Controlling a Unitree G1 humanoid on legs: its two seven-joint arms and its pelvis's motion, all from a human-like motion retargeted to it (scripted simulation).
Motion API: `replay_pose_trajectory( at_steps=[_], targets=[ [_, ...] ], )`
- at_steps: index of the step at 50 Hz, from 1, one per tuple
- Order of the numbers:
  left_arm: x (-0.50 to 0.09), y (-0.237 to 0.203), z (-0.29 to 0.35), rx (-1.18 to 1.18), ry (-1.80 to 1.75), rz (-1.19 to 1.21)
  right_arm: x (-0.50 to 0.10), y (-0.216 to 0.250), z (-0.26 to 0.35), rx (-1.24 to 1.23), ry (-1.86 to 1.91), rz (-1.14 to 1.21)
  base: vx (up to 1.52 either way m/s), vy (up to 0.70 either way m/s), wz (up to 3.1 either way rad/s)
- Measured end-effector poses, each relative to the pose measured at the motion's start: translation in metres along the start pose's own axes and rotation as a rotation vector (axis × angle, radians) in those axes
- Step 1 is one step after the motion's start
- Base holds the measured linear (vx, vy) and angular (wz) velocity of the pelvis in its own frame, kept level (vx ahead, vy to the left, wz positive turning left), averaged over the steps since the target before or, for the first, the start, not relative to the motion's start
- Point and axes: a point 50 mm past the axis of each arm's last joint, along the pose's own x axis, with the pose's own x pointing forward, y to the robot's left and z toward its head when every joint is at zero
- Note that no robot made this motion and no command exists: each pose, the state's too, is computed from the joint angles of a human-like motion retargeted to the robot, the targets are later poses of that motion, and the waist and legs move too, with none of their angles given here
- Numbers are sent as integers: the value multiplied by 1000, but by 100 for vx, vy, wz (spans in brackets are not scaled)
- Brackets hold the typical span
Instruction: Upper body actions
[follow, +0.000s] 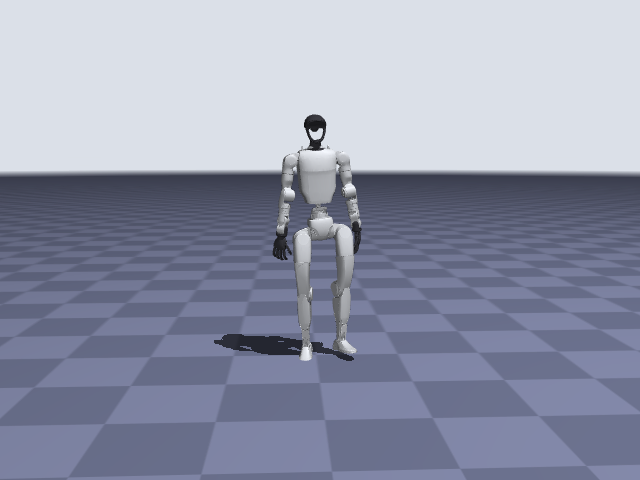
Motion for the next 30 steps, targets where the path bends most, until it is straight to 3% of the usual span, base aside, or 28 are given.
replay_pose_trajectory(
  at_steps=[30],
  targets=[
    [0, 0, -1, -5, 4, -1, 0, 1, -1, -5, 1, 1, 0, 0, 0]
  ],
)
